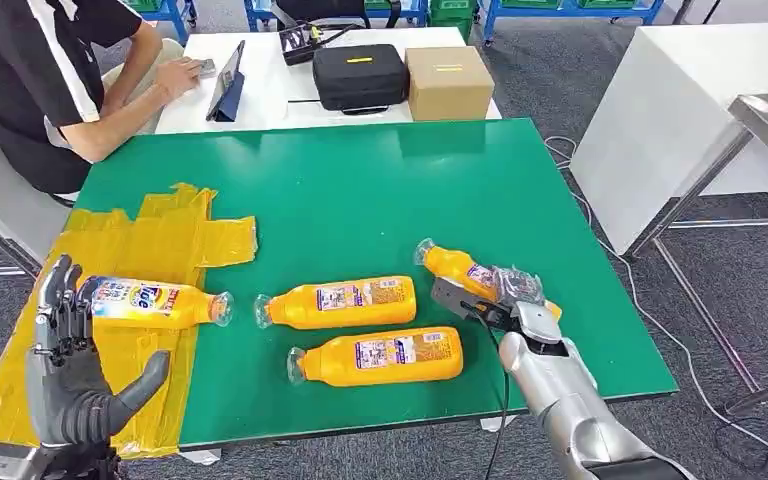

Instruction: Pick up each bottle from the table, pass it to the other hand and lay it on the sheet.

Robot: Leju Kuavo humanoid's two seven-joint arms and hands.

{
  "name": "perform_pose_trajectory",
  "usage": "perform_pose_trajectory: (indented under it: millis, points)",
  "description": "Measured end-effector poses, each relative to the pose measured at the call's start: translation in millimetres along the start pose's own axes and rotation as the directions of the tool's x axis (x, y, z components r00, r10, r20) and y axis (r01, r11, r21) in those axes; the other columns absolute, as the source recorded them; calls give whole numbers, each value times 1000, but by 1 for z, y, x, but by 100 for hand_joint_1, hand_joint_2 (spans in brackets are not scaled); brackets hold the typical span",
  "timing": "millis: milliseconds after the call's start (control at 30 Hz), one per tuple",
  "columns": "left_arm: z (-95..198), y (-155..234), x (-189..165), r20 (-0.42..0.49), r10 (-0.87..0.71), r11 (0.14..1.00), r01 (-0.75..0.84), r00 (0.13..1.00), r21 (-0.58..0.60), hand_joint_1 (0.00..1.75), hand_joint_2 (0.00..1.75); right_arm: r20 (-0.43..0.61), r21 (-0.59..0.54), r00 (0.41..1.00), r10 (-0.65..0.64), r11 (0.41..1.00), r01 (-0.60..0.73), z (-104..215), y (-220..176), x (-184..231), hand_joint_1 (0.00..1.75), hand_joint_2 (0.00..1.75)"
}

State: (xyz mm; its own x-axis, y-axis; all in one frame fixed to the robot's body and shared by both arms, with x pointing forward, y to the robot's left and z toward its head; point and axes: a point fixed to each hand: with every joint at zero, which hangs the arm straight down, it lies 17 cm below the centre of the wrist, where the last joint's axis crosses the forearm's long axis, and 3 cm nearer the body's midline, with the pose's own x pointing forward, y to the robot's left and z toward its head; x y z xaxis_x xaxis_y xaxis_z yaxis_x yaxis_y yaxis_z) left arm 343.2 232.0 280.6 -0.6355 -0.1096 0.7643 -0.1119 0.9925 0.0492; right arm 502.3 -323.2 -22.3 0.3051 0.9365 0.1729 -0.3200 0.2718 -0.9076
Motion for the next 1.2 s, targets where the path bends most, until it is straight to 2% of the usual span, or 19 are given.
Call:
perform_pose_trajectory:
  millis: [100,267,333,433,500,567,700,800,900,1000,1067,1100,1200]
  points:
    - [1,1,-2,-8,-15,1000,15,1000,2,0,175,24,-99,997,-69,993,71,3,-15,8,175,175]
    - [6,3,-9,-41,-32,999,32,999,-1,0,175,174,-267,963,-207,931,248,22,-46,36,175,175]
    - [7,4,-11,-50,-34,999,34,998,4,0,175,271,-353,928,-256,870,343,39,-70,50,175,175]
    - [7,4,-19,-67,-41,999,41,997,0,0,175,438,-477,838,-325,706,523,78,-119,64,175,175]
    - [7,3,-24,-77,-43,999,43,996,-4,0,175,516,-525,791,-328,609,595,104,-144,67,175,175]
    - [8,2,-28,-85,-44,999,44,995,-5,0,175,553,-551,771,-315,556,622,121,-159,68,175,175]
    - [8,1,-33,-95,-45,999,45,994,-9,0,175,614,-560,734,-291,495,664,145,-175,71,175,175]
    - [6,-1,-38,-104,-41,999,38,994,-22,0,175,716,-545,658,-234,402,736,176,-195,81,175,175]
    - [2,-4,-43,-108,-35,999,31,994,-34,0,175,777,-502,584,-236,329,800,195,-210,86,175,175]
    - [0,-7,-46,-110,-30,999,26,993,-43,0,175,804,-472,543,-241,298,830,204,-215,88,175,175]
    - [-2,-11,-49,-112,-20,998,13,993,-58,0,175,851,-349,436,-291,306,886,205,-211,104,175,175]
    - [-3,-13,-51,-114,-13,998,5,993,-68,0,175,871,-269,377,-314,337,902,205,-205,118,175,175]
    - [-7,-24,-58,-115,-3,994,-9,993,-110,0,175,912,-49,243,-329,503,863,219,-177,179,175,175]
